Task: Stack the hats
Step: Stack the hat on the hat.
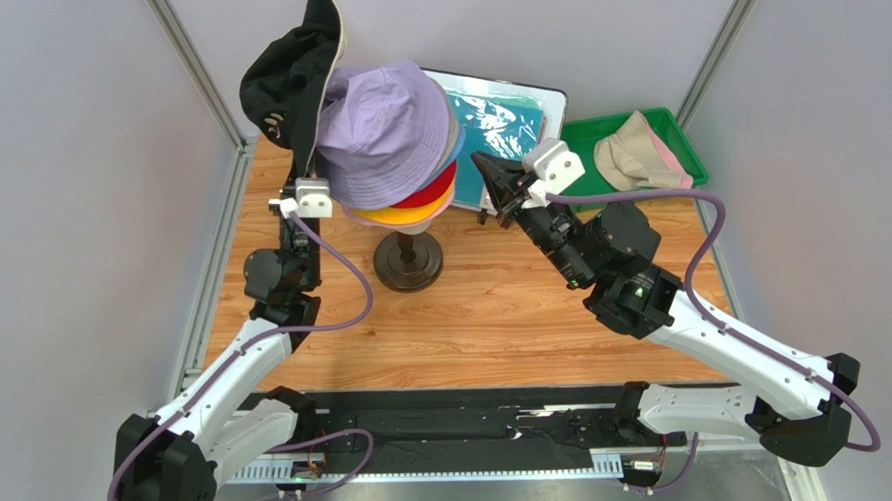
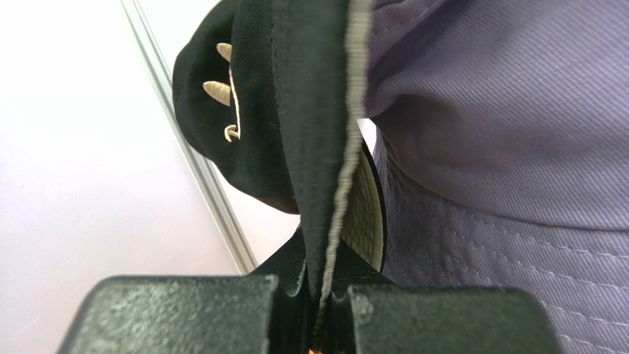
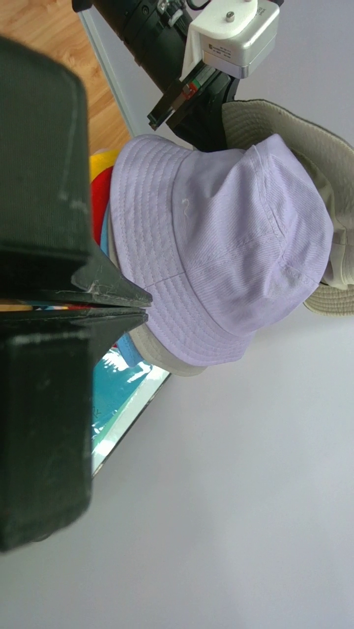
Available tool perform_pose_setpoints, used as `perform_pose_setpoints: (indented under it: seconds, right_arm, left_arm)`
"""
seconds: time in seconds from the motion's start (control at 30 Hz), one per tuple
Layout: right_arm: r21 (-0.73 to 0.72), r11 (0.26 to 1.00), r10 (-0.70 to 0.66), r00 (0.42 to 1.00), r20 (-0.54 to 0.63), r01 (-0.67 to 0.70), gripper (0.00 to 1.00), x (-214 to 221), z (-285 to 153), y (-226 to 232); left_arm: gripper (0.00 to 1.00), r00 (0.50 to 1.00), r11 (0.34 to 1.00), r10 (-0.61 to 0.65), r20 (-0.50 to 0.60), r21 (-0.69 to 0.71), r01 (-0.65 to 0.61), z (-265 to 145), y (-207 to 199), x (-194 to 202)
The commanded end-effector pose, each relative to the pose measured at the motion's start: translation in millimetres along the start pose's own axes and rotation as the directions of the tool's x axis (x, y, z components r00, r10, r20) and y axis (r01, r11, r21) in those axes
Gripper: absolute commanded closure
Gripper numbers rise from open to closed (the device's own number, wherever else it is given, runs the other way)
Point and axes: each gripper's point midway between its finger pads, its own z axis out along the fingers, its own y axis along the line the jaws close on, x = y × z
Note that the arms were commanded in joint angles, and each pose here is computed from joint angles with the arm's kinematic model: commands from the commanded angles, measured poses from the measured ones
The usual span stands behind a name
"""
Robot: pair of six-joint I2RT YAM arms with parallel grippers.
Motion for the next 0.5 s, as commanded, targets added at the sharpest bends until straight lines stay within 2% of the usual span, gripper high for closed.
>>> perform_pose_setpoints:
  seconds: [0.0, 0.07, 0.17, 0.2, 0.27, 0.3, 0.37, 0.4, 0.47]
  right_arm:
    - [-0.008, 0.996, 0.091, 0.995, 0.051, -0.09, 0.98, -36.4, -1.8, -5.7]
    - [-0.024, 0.994, 0.107, 0.993, 0.05, -0.106, 0.92, -44.4, -1.5, -5.2]
    - [-0.048, 0.99, 0.134, 0.989, 0.055, -0.132, 0.78, -53.8, 0.0, -2.9]
    - [-0.047, 0.989, 0.144, 0.988, 0.061, -0.141, 0.67, -57.6, 1.1, -4.0]
    - [-0.056, 0.983, 0.176, 0.982, 0.071, -0.172, 0.55, -63.9, 4.7, -4.6]
    - [-0.065, 0.98, 0.196, 0.977, 0.09, -0.19, 0.42, -75.9, 9.7, -6.3]
    - [-0.115, 0.969, 0.229, 0.971, 0.072, -0.22, 0.33, -82.6, 16.3, -1.6]
    - [-0.122, 0.964, 0.248, 0.963, 0.104, -0.235, 0.26, -103.8, 19.6, -6.8]
    - [-0.129, 0.948, 0.298, 0.954, 0.036, -0.291, 0.22, -91.5, 40.8, -7.3]
  left_arm:
    - [1.0, 0.996, 1.0, 0.002, 0.095, -0.028, 0.001, 10.0, 16.2, -38.6]
    - [1.0, 0.993, 0.999, 0.005, 0.115, -0.037, 0.0, 12.1, 21.3, -48.6]
    - [1.0, 0.989, 1.0, 0.015, 0.144, -0.029, -0.01, 13.5, 22.9, -59.9]
    - [1.0, 0.988, 0.999, 0.018, 0.155, -0.029, -0.014, 12.9, 24.1, -64.1]
    - [1.0, 0.986, 1.0, 0.025, 0.166, -0.023, -0.021, 11.6, 23.4, -69.0]
    - [1.0, 0.983, 1.0, 0.025, 0.181, -0.022, -0.021, 10.2, 24.9, -74.5]
    - [1.0, 0.98, 1.0, 0.025, 0.196, -0.007, -0.024, 7.8, 20.9, -79.7]
    - [1.0, 0.978, 1.0, 0.023, 0.206, -0.001, -0.023, 5.9, 20.5, -82.9]
    - [1.0, 0.975, 1.0, 0.023, 0.22, 0.013, -0.026, 3.8, 16.6, -87.7]
